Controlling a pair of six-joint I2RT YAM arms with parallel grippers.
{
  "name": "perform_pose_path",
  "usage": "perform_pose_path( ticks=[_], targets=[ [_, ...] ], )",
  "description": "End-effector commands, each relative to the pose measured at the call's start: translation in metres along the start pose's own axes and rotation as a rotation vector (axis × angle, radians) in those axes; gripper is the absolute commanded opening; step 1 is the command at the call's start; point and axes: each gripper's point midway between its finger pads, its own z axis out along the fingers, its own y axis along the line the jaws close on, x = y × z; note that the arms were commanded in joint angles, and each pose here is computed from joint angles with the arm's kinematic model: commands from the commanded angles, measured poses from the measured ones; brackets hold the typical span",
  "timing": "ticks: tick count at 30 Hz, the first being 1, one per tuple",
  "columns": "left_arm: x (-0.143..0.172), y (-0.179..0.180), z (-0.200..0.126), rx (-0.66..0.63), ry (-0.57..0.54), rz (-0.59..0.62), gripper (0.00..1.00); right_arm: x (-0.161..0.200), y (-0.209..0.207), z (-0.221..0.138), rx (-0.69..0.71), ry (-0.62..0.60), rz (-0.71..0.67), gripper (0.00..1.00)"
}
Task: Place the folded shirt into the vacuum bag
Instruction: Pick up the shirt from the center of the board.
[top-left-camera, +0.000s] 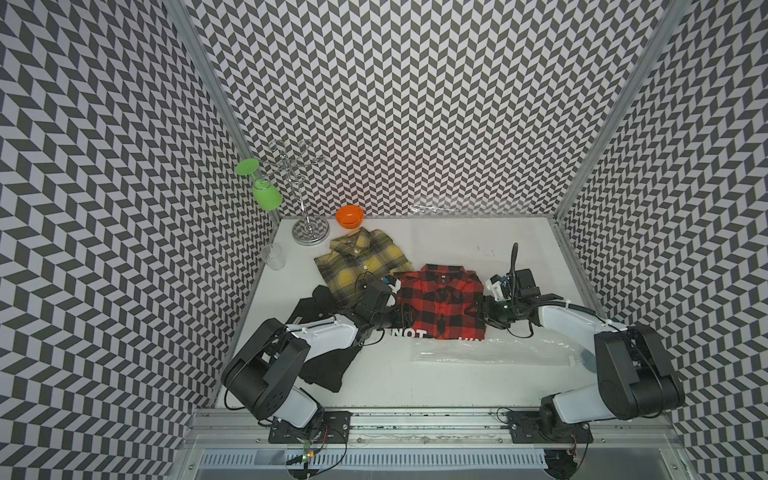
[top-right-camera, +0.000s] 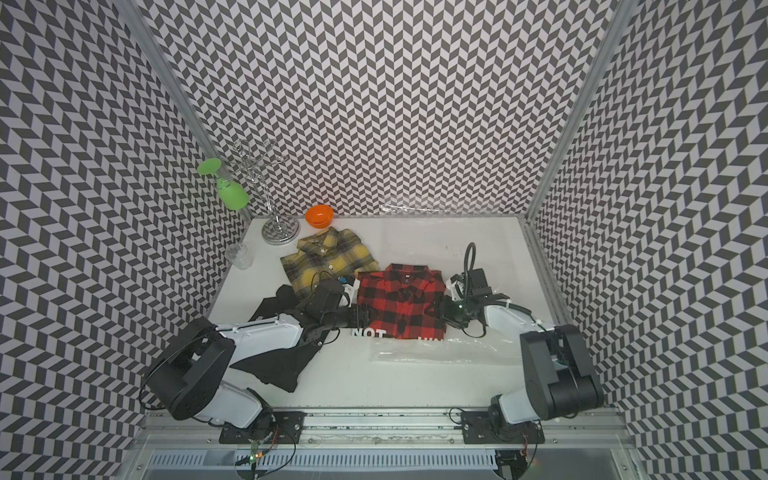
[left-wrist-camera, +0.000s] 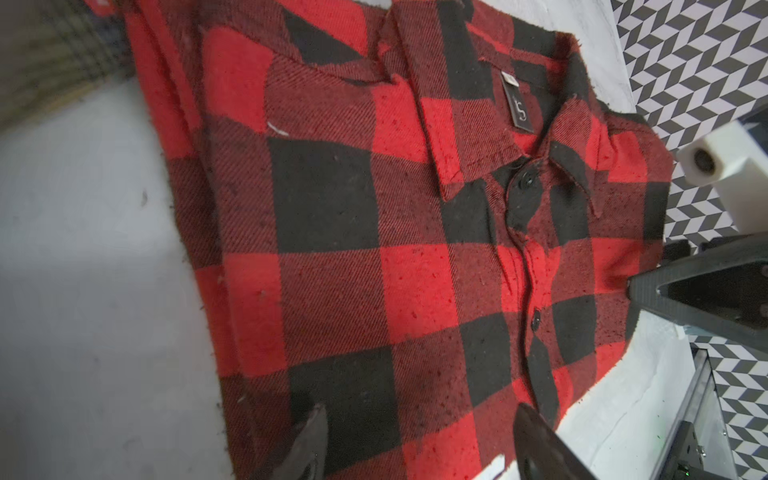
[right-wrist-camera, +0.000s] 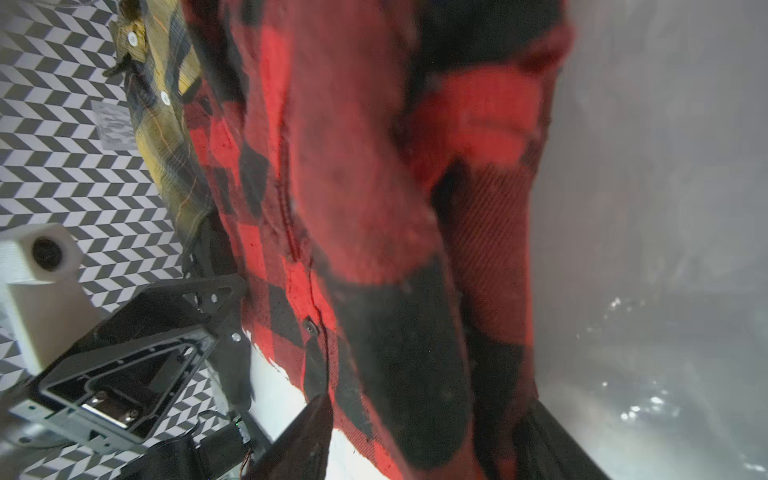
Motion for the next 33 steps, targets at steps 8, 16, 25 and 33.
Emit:
perform_pose_path(
  ticks=[8, 16, 25, 33],
  targets=[
    [0.02, -0.009, 0.009, 0.052, 0.012, -0.017, 0.71, 0.004, 0.01, 0.008, -0.143, -0.047, 0.051, 0.66],
    [0.044, -0.02, 0.019, 0.124, 0.08, -0.028, 0.71, -0.02, 0.03, -0.012, -0.147, -0.172, 0.027, 0.33],
    [0.045, -0.085, 0.001, 0.412, 0.126, 0.166, 0.72, -0.052, 0.047, -0.03, 0.017, -0.177, -0.047, 0.12],
    [-0.022, -0.022, -0.032, 0.218, -0.005, -0.037, 0.7, -0.066, 0.034, -0.03, 0.286, -0.179, -0.149, 0.09]
  ],
)
